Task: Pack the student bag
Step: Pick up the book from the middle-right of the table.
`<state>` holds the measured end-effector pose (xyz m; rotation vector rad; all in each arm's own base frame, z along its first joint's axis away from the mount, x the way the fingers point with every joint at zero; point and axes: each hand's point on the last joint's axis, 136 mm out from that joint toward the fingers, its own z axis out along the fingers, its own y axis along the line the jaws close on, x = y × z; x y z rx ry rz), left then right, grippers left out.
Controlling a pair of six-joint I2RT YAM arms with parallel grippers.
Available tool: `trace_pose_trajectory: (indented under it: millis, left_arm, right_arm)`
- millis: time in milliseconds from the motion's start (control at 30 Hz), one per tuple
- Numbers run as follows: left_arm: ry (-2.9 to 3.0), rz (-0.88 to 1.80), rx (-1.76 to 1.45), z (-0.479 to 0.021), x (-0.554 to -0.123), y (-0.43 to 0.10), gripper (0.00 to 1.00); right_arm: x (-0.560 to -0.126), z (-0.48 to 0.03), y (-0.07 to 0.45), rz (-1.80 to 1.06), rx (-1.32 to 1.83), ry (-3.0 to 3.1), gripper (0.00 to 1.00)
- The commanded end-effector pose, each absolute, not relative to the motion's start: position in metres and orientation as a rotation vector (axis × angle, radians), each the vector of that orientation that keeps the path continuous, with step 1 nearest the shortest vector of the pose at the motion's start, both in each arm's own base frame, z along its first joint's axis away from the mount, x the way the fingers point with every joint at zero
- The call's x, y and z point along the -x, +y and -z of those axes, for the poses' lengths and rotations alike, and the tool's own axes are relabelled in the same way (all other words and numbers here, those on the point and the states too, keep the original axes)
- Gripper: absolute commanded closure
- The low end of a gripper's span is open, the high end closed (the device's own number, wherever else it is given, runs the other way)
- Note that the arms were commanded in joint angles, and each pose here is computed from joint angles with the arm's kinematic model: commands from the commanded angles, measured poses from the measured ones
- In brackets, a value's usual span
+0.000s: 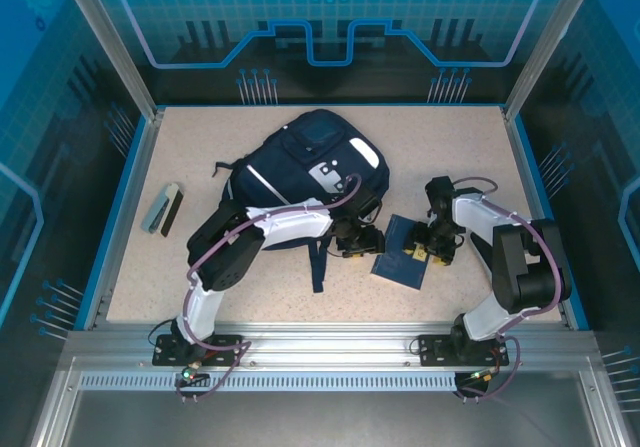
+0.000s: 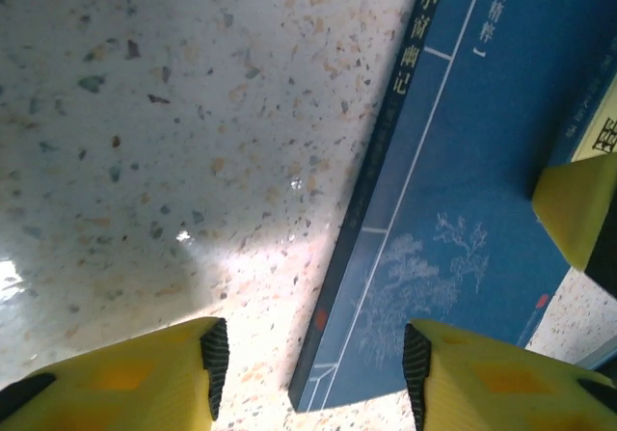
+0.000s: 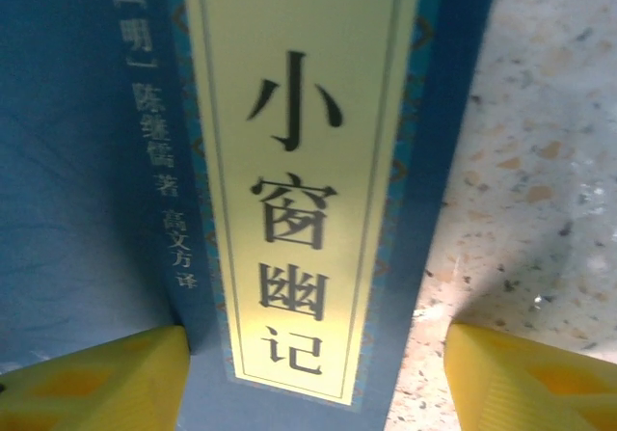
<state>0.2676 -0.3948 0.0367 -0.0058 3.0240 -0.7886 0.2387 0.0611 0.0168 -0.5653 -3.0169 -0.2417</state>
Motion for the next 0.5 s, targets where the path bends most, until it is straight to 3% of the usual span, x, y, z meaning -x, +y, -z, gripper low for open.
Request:
trace_pose_trajectory:
  millis: [0, 467]
  left_arm:
    - [3.042, 0.836, -0.025, -0.034, -0.266, -0.409, 0.49]
    - [3.108, 0.694, -0.052, 0.002, -0.261, -0.401, 0.66]
  right_arm:
    - [-0.232, -0.013, 0.074, 0.313, 0.558, -2.981, 0.32]
    - [-0.242, -0.031, 0.099, 0.563, 0.529, -3.000, 0.54]
